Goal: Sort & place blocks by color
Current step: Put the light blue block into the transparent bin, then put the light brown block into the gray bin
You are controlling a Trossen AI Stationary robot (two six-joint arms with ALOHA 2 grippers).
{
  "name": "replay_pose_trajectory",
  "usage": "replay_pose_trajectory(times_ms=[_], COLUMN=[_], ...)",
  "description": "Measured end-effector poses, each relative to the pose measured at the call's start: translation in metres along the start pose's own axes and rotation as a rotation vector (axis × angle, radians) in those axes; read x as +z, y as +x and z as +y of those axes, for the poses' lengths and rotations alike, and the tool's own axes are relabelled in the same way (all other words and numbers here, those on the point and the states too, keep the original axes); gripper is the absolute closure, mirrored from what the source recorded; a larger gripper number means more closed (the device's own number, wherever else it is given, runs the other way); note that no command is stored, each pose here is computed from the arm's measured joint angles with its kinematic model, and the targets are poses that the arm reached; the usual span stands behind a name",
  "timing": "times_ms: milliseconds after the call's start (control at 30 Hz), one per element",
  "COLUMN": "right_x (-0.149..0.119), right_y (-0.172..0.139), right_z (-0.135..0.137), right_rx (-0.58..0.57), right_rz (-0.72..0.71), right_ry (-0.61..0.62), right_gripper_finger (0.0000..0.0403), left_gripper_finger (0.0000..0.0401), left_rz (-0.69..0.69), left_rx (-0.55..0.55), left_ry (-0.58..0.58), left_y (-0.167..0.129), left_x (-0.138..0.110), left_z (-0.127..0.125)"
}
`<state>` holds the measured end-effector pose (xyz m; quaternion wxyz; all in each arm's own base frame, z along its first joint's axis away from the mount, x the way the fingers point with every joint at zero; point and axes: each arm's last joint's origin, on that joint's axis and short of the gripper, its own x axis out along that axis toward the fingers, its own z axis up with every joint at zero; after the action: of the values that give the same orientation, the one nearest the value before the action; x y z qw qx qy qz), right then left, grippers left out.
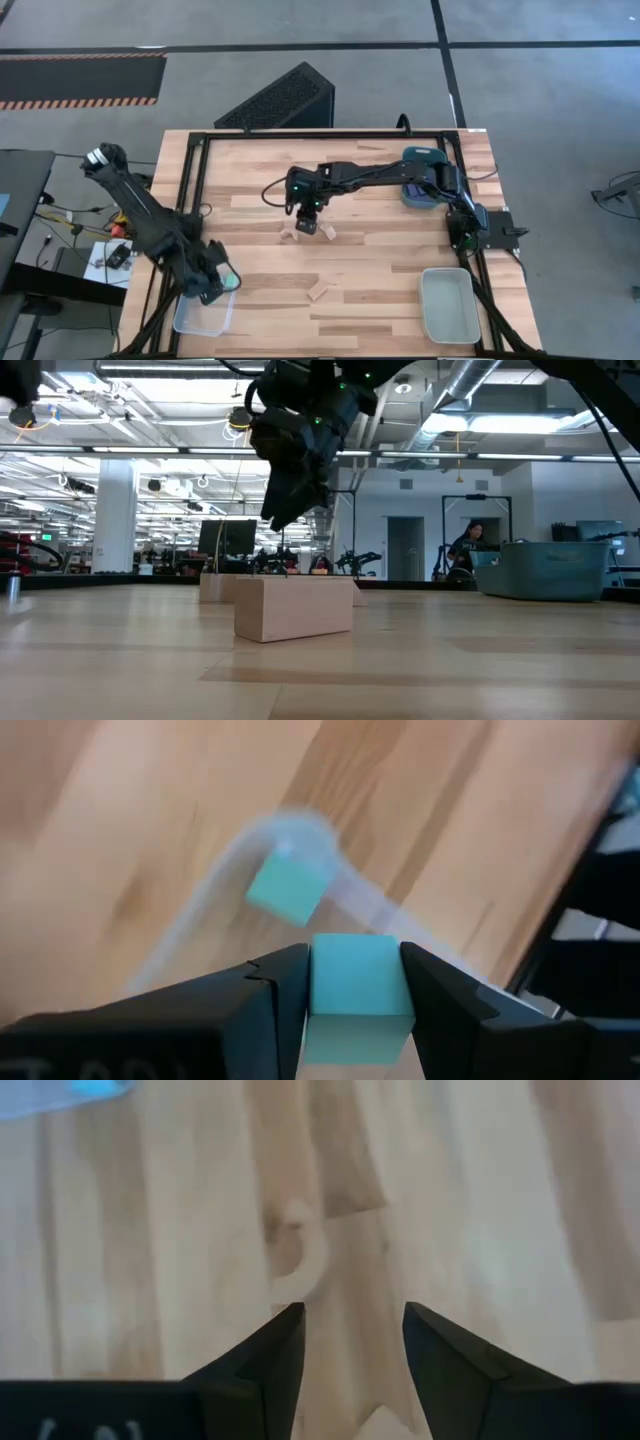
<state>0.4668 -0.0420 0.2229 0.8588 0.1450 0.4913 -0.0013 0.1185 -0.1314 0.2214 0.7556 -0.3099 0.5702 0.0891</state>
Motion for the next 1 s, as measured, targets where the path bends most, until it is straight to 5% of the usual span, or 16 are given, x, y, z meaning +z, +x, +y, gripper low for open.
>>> replay_pose_trajectory(times_ms=[367, 767, 1000], right_x=[-0.006, -0.006, 0.011], right_y=[0.009, 0.013, 0.012], right_z=[0.005, 0.020, 0.036], right_rx=[0.106, 0.107, 0.052], right_rz=[-0.001, -0.040, -0.259], right_ry=[-0.100, -0.219, -0.316], right_gripper_finger=[0.0244, 0.0240, 0.0203], left_gripper_finger=[0.0249, 0.0207, 0.0207], left_rz=[0.068, 0.055, -0.166], left_rx=[0.103, 0.061, -0.020], left_ry=[-0.407, -0.448, -0.410], left_y=[0.026, 0.020, 0.004], left_x=[-0.023, -0.015, 0.014], left_z=[-0.012, -0.011, -0.003])
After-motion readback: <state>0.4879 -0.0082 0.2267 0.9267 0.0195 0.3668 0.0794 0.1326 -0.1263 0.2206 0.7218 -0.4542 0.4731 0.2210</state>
